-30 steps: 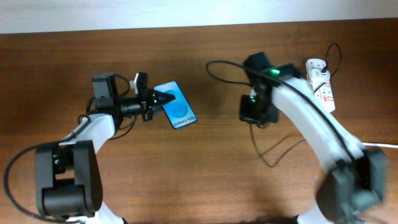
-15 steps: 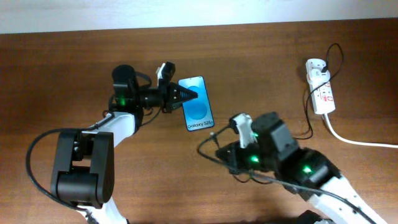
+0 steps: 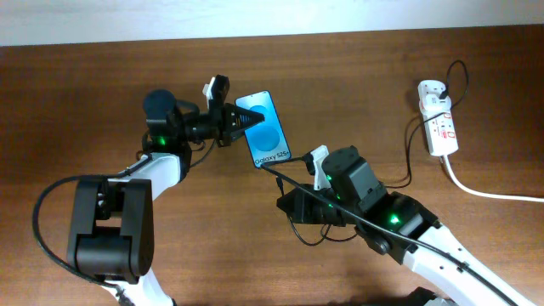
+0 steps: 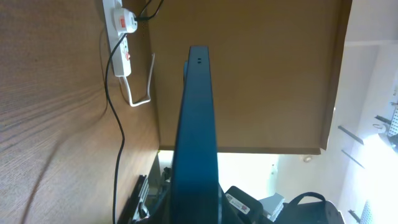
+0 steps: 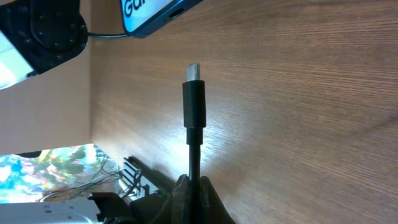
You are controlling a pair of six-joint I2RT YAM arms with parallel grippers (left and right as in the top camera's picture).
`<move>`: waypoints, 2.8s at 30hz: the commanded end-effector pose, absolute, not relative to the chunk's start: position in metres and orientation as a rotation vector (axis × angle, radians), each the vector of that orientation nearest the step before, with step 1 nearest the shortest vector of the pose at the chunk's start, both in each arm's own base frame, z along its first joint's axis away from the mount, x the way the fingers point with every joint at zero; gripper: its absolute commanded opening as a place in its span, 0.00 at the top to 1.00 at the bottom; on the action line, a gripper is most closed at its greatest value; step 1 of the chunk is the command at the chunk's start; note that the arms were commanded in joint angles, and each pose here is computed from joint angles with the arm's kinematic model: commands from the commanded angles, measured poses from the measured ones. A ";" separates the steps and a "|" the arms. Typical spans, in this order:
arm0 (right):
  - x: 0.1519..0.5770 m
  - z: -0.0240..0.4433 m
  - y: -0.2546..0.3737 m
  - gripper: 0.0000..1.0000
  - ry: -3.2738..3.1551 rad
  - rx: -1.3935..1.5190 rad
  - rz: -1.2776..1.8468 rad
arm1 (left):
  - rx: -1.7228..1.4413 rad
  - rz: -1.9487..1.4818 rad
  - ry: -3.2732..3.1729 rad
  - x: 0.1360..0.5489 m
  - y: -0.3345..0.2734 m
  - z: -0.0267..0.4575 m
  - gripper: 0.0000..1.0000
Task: Plug charger to phone and switch on socket
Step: 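Raise the cable plug with the right gripper toward the phone's bottom port, then align the plug under the phone port held by the left gripper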
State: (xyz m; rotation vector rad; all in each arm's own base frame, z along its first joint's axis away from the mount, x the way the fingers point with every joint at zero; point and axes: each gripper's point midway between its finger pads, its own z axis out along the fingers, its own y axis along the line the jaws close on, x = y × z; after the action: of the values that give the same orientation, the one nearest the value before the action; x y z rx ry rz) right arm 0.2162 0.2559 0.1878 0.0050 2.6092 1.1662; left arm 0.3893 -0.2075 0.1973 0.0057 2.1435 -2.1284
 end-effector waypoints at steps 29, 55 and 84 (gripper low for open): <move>0.230 0.177 0.277 0.96 2.212 -0.137 1.403 | 0.268 -2.124 2.105 0.372 -0.212 0.209 1.00; 0.216 0.179 0.264 0.96 2.250 -0.194 1.324 | 0.314 -2.103 2.082 0.372 -0.213 0.209 1.00; 0.215 0.186 0.267 0.96 2.255 -0.127 1.397 | 0.288 -2.102 2.084 0.374 -0.213 0.209 1.00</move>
State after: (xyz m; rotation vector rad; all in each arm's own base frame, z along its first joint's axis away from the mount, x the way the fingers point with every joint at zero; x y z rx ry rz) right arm 0.2155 0.2649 0.1755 -0.0929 2.2847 1.3881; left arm 0.3720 -0.2137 0.2031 0.2373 2.1113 -2.1236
